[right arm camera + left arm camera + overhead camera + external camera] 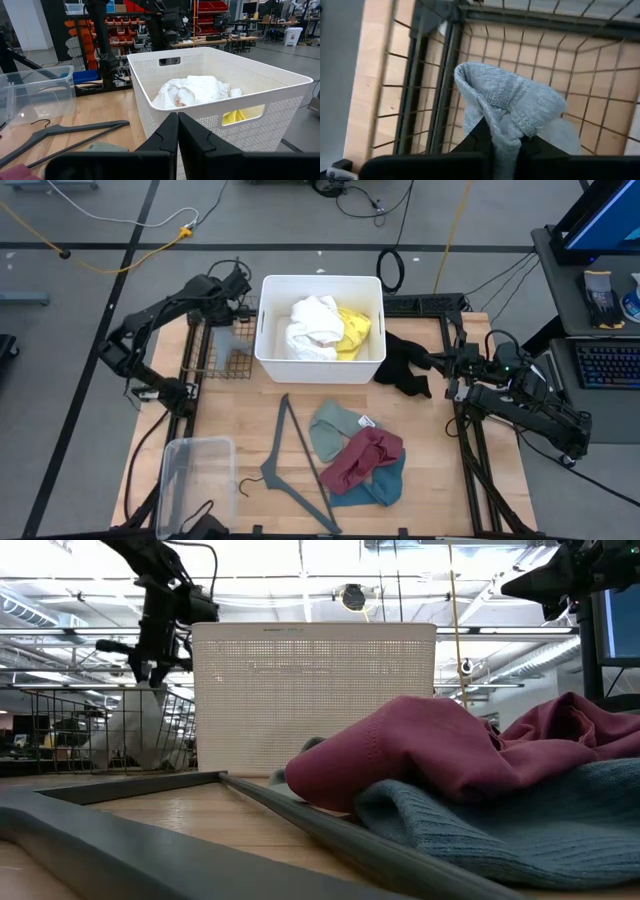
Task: Pick & Place Cloths
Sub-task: Put the gray pants into the gold wire basket, then put the black pants into the gold wire basket
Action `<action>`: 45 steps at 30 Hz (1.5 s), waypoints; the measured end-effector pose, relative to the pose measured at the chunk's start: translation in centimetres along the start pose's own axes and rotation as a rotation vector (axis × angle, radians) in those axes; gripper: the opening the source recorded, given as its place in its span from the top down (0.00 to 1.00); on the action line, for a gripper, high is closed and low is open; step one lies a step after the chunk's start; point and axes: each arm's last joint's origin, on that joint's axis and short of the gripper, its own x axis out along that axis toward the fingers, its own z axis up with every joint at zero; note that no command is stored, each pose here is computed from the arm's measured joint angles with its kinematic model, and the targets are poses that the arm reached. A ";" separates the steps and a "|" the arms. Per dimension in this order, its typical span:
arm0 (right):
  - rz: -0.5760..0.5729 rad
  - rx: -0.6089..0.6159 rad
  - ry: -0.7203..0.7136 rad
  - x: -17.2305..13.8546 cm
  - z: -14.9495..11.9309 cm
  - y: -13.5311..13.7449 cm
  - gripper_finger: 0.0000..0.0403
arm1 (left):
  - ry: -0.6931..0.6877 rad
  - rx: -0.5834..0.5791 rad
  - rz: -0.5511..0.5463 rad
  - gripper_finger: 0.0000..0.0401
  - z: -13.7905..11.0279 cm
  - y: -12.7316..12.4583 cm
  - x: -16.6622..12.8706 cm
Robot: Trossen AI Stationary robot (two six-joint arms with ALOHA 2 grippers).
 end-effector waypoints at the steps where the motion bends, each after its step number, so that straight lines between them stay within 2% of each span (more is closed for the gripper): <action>1: 0.000 0.001 0.000 0.0 0.0 0.0 0.99 | 0.021 0.006 0.004 0.91 0.0 -0.3 0.4; 7: 0.000 0.001 0.000 0.0 0.0 0.0 0.99 | 0.070 0.026 0.036 0.72 0.1 -1.1 1.8; 12: 0.000 0.001 0.000 0.0 0.0 0.0 0.99 | 0.072 0.027 0.038 0.55 0.1 -1.1 1.8; 17: 0.000 0.001 0.000 0.0 0.0 0.0 0.99 | 0.069 0.055 0.032 0.42 -0.2 -0.4 0.9; 21: 0.000 0.001 -0.001 0.0 0.0 0.0 0.99 | 0.042 0.056 0.000 0.36 -0.6 0.9 -0.8; 26: 0.000 0.001 -0.001 0.0 0.0 0.0 0.99 | -0.042 0.020 -0.119 0.32 -1.7 3.0 -4.1; 32: 0.000 0.001 -0.001 0.0 0.0 0.0 0.99 | -0.189 0.068 -0.323 0.34 -4.7 4.9 -8.5; 37: 0.000 0.002 -0.002 0.0 0.0 0.0 0.99 | -0.288 0.210 -0.470 0.38 -7.4 5.8 -11.1; 45: 0.003 0.040 -0.003 0.0 0.0 0.0 0.99 | -0.417 0.420 -0.553 0.40 -10.3 5.8 -13.0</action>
